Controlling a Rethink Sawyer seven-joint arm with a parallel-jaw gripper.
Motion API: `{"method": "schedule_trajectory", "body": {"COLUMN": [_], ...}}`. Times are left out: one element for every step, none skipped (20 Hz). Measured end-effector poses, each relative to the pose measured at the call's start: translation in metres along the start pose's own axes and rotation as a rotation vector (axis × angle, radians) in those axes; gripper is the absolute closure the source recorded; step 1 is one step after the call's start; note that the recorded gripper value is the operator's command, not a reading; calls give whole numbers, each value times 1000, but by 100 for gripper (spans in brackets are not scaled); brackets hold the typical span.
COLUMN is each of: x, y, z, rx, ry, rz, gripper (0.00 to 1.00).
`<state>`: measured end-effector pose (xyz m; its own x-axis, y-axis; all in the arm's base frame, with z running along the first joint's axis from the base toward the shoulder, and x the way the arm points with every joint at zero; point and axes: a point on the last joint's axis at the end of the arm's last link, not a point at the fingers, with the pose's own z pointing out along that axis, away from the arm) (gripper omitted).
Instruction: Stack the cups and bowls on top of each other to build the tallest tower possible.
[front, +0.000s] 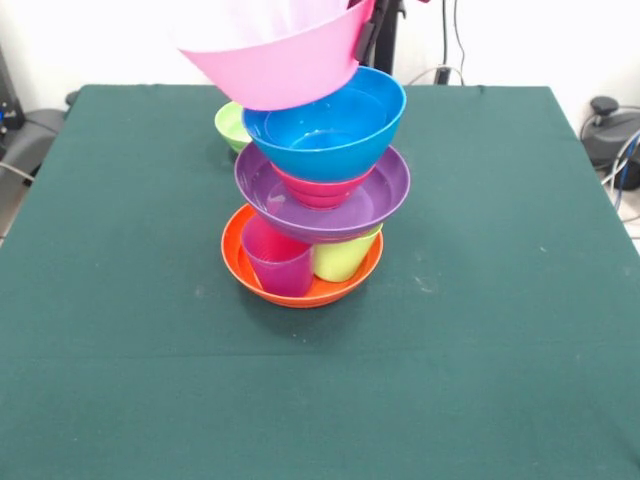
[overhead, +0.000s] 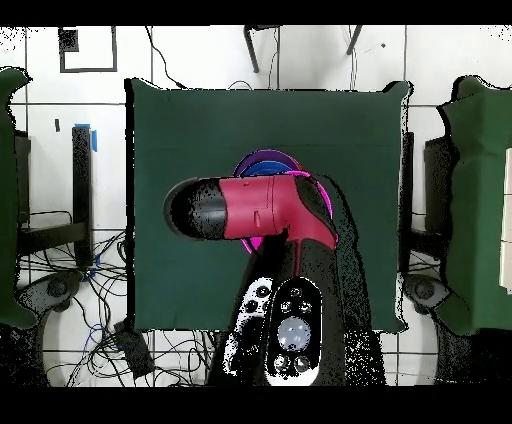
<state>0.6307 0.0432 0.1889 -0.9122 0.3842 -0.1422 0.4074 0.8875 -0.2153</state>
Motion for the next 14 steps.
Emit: {"method": "schedule_trajectory", "body": {"x": [1, 3, 4, 5, 5, 6, 7, 8, 9, 9, 9, 10, 10, 10], "y": [1, 2, 2, 3, 4, 4, 5, 5, 5, 5, 5, 5, 5, 5], "z": [0, 1, 1, 1, 2, 2, 2, 3, 3, 4, 4, 4, 5, 5], "rx": [2, 4, 5, 6, 6, 6, 7, 9, 11, 12, 13, 14, 15, 17], "ry": [2, 4, 6, 8, 10, 12, 14, 16, 17, 17, 16, 15, 13, 11], "rz": [3, 6, 10, 14, 18, 22, 26, 31, 34, 36, 37, 37, 38, 38], "gripper": [100, 100, 100, 100, 100, 100, 100, 100, 100, 100, 100, 100, 100, 100]}}
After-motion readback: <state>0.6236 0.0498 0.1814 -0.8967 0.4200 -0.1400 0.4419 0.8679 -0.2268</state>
